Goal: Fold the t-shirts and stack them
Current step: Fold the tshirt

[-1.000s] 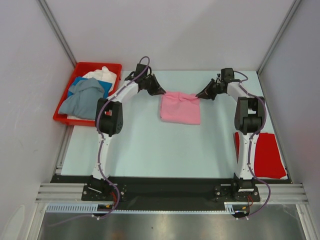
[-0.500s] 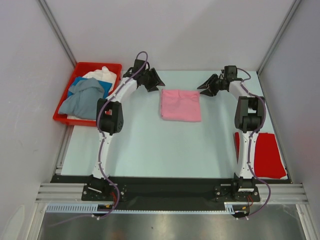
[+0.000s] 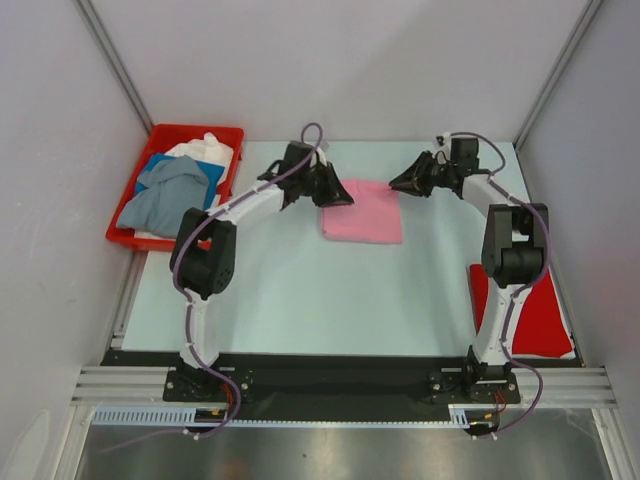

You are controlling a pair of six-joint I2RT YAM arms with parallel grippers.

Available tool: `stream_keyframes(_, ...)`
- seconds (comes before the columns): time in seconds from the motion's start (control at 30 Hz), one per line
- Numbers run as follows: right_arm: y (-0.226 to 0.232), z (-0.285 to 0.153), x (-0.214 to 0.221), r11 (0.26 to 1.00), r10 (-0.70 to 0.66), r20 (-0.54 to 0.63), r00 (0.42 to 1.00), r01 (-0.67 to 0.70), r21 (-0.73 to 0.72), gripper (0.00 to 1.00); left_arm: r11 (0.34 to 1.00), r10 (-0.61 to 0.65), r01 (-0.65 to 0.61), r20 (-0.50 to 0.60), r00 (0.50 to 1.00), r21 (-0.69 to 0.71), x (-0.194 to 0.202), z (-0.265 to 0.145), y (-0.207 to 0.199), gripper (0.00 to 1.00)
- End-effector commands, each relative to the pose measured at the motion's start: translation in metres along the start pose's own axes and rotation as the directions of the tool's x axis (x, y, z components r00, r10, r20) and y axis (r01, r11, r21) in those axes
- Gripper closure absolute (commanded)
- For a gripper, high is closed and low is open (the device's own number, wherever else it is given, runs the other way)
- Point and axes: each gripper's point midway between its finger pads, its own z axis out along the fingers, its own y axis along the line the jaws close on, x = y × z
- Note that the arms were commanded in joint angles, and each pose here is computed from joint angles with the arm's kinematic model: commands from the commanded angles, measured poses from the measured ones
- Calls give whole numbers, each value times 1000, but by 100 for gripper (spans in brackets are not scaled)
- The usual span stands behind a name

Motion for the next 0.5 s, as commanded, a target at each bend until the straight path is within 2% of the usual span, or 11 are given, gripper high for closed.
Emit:
stream_keyframes(0.0, 23, 28, 19, 985, -29, -48, 998, 21, -170, 79, 995, 11, -7, -43, 999, 103, 27, 10, -15, 86)
stream_keyframes(0.07, 28, 38, 18, 977, -50, -41, 998, 40, -212, 83, 993, 28, -21, -59, 998, 112, 35, 14, -12, 87)
stream_keyframes(0.13, 17, 52, 19, 975, -1, -60, 998, -12, -223, 85, 996, 22, -15, -81, 996, 87, 44, 19, 3, 87)
stream_keyframes(0.17, 23, 56, 13, 964, -27, -31, 999, 18, -264, 87, 998, 25, -19, -84, 996, 67, 46, 22, 11, 88)
stream_keyframes(0.23, 14, 68, 10, 959, 20, -37, 999, -29, -281, 88, 999, 11, -8, -91, 996, 36, 49, 25, 28, 89)
stream_keyframes(0.47, -16, 106, -8, 957, 55, 13, 998, -49, -285, 90, 1000, -9, 8, -97, 995, -4, 53, 29, 61, 90)
